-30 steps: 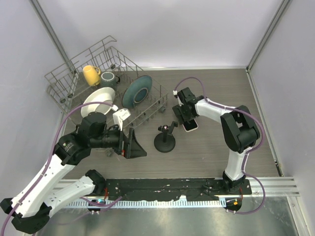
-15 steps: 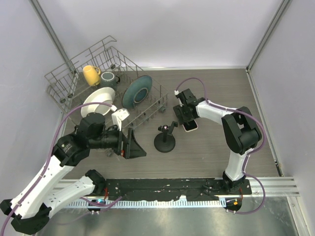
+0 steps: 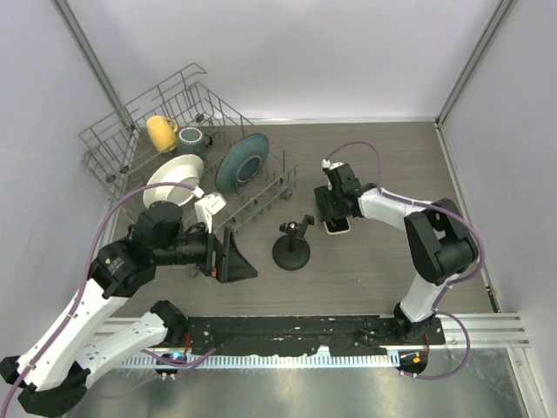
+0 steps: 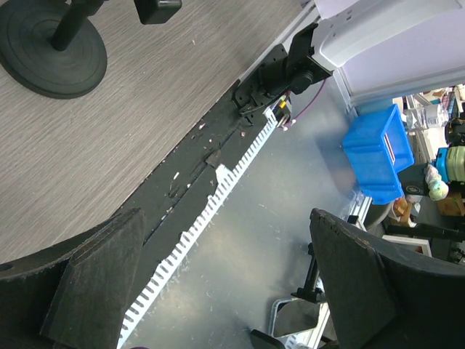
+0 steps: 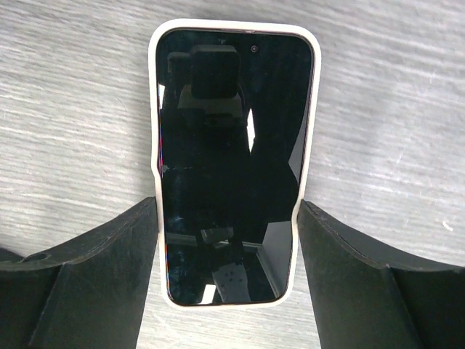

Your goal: Place the phone on the phone stand

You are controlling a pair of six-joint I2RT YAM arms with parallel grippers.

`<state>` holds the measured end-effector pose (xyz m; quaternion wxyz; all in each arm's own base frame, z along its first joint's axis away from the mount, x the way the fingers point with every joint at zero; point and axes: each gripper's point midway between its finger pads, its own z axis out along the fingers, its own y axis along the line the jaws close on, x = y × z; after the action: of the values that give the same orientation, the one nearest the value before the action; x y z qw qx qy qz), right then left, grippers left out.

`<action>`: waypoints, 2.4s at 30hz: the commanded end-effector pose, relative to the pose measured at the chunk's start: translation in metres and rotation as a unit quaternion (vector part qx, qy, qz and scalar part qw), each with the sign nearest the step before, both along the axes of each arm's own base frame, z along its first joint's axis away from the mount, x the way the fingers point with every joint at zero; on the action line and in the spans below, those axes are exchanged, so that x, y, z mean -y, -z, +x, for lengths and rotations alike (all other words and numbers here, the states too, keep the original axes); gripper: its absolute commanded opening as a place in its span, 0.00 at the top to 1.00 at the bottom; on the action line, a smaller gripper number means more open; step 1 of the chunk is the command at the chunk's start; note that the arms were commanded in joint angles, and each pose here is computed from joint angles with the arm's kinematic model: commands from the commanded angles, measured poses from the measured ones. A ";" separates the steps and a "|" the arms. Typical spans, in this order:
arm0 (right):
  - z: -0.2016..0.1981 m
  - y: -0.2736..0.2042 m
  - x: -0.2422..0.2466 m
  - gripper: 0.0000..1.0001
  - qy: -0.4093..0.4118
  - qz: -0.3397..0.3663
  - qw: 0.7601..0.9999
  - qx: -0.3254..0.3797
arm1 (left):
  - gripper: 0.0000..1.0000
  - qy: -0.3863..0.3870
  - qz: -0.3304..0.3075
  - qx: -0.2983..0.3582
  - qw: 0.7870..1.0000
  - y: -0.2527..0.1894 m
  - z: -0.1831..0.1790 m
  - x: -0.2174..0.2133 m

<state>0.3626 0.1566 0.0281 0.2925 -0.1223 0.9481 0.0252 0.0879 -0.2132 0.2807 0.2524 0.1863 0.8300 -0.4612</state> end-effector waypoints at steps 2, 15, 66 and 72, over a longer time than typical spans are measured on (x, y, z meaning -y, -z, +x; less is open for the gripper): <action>-0.002 -0.026 0.003 0.99 0.044 0.065 0.996 0.030 | 0.00 0.000 -0.011 0.007 1.000 -0.005 0.001 0.002; -0.002 -0.057 0.012 0.99 0.064 0.066 0.994 0.060 | 0.00 0.007 -0.011 0.003 1.000 -0.002 0.002 0.006; 0.003 0.006 0.007 0.14 0.040 -0.042 0.997 -0.050 | 0.00 0.004 -0.001 -0.001 1.000 0.002 0.004 0.005; -0.008 0.024 0.003 0.14 0.040 -0.075 0.993 -0.082 | 0.00 0.004 -0.001 -0.001 1.000 0.002 0.003 0.004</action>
<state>0.3668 0.1611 0.0220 0.2414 -0.1081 0.9643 -0.0097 0.0912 -0.2160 0.2714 0.2398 0.1851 0.8379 -0.4540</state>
